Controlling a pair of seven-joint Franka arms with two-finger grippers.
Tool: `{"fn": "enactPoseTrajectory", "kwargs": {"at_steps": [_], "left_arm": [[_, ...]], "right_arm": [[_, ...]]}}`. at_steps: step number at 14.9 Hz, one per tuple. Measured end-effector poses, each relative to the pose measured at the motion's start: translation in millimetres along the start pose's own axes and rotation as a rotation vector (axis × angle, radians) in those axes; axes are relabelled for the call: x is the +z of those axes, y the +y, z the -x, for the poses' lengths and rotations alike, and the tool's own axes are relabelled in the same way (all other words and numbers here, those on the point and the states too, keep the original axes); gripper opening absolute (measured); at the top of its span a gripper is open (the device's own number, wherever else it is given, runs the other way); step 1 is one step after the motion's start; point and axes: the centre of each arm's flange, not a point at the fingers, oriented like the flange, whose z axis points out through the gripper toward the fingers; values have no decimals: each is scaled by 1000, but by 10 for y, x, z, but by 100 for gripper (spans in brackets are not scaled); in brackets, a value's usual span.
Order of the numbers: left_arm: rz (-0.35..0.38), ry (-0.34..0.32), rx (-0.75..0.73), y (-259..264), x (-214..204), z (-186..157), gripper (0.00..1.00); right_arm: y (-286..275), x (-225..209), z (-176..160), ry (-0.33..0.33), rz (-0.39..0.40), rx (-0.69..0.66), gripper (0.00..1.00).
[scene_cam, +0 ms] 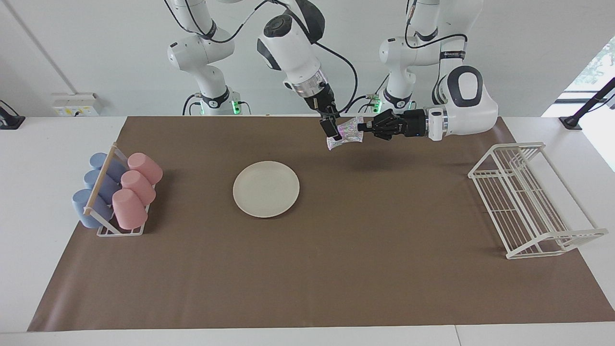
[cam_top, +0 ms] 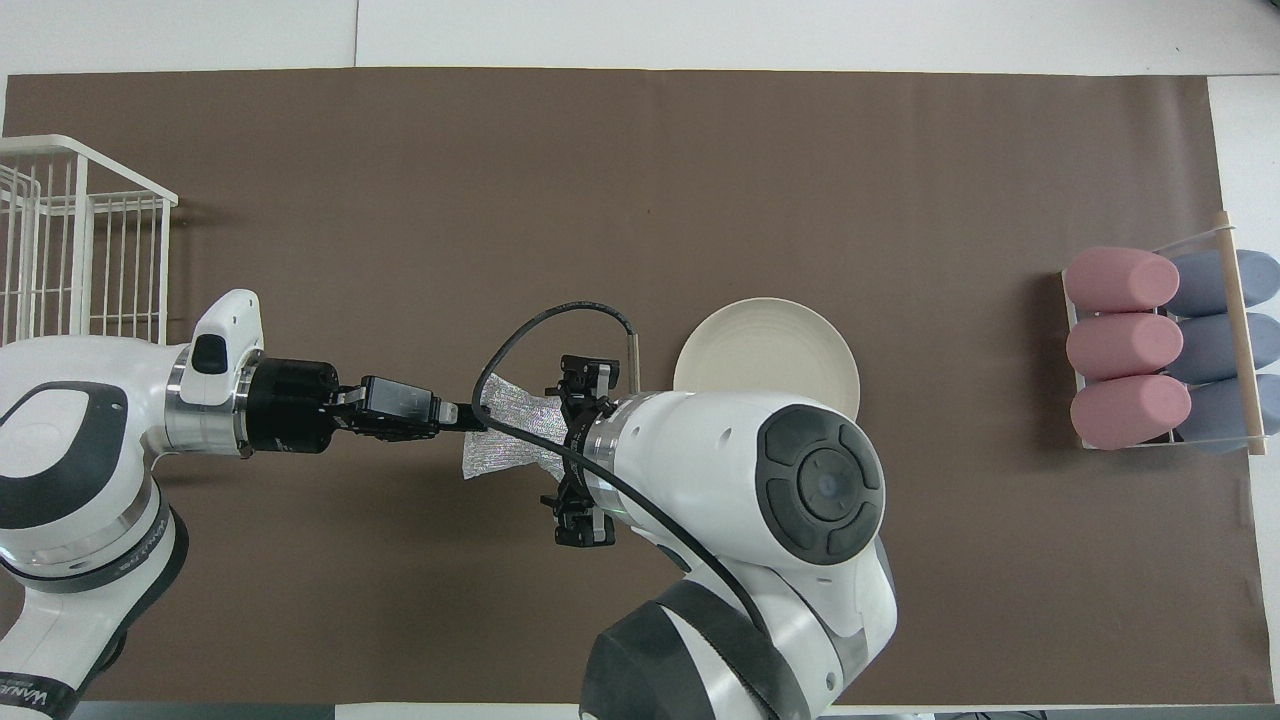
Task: Wipe plate with sponge
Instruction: 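Grasp the clear sponge held by the left gripper with the right gripper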
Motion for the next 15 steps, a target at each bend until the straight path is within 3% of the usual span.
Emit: {"fn": "enactPoseTrajectory", "kwargs": {"at_steps": [5, 8, 10, 15], "left_arm": [[0, 1, 0, -2, -4, 0, 2], [0, 0, 0, -2, -4, 0, 2], [0, 1, 0, -2, -4, 0, 2], [2, -2, -1, -5, -3, 4, 2]], "right_arm": [[-23, 24, -13, -8, -18, 3, 100], [-45, 38, -12, -17, -33, 5, 72], [-18, 47, 30, -24, -41, -3, 68], [-3, 68, 65, -34, -53, -9, 14]]}}
